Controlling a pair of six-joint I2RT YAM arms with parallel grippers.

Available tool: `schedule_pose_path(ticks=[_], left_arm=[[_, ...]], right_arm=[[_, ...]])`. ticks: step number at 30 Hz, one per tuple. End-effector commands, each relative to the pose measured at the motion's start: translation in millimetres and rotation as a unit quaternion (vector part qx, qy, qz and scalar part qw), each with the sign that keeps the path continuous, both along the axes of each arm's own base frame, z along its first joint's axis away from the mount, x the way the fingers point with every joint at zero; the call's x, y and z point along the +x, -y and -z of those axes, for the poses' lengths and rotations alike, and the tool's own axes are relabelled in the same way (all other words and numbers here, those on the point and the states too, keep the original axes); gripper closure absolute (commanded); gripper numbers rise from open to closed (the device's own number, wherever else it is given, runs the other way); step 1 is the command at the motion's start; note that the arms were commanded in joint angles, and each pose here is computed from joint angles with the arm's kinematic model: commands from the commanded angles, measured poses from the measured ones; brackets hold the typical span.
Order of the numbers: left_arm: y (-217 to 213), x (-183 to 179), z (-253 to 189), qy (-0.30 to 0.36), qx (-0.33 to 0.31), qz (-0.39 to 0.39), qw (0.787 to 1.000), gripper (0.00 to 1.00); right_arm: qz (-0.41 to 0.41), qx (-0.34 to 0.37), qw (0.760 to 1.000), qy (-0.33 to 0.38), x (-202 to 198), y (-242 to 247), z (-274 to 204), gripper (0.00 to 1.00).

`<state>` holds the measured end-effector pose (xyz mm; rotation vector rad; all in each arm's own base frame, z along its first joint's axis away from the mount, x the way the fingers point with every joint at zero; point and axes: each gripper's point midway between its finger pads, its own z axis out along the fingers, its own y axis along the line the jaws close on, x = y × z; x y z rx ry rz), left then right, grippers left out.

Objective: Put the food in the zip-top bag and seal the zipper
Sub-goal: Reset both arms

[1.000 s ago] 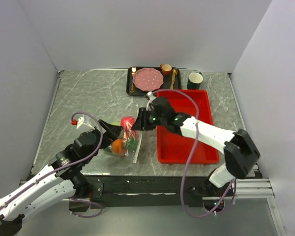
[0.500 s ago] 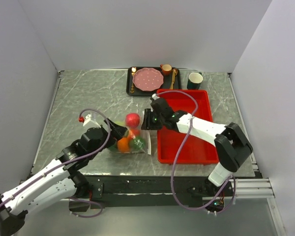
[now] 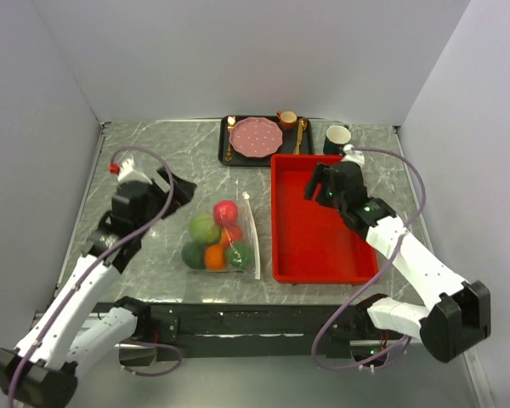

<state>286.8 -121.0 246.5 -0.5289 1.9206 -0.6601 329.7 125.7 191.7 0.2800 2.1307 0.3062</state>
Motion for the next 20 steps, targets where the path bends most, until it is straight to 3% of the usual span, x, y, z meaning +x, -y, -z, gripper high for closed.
schedule_pose_path(ticks=[1,5,11,16,20], left_arm=[[-25.6,29.1,1.1,-0.012,0.044,0.027,0.999,0.01],[-57.8,58.8,11.8,-0.033,0.048,0.0,0.998,0.01],[-84.0,67.5,11.8,-0.017,0.09,-0.059,0.994,0.01],[-92.9,76.5,-21.3,0.039,0.075,-0.098,0.992,0.0],[-108.7,77.8,-24.5,0.066,0.098,-0.136,0.984,0.0]], right_arm=[[0.073,-0.058,0.996,0.007,-5.7,56.4,5.6,0.11],[0.096,-0.038,0.995,-0.012,2.5,85.5,14.9,0.07],[0.133,-0.047,0.989,-0.036,12.6,115.0,34.4,0.05],[0.157,-0.019,0.987,0.005,16.3,115.8,33.2,0.03],[0.207,-0.043,0.976,0.044,12.1,137.1,20.8,0.0]])
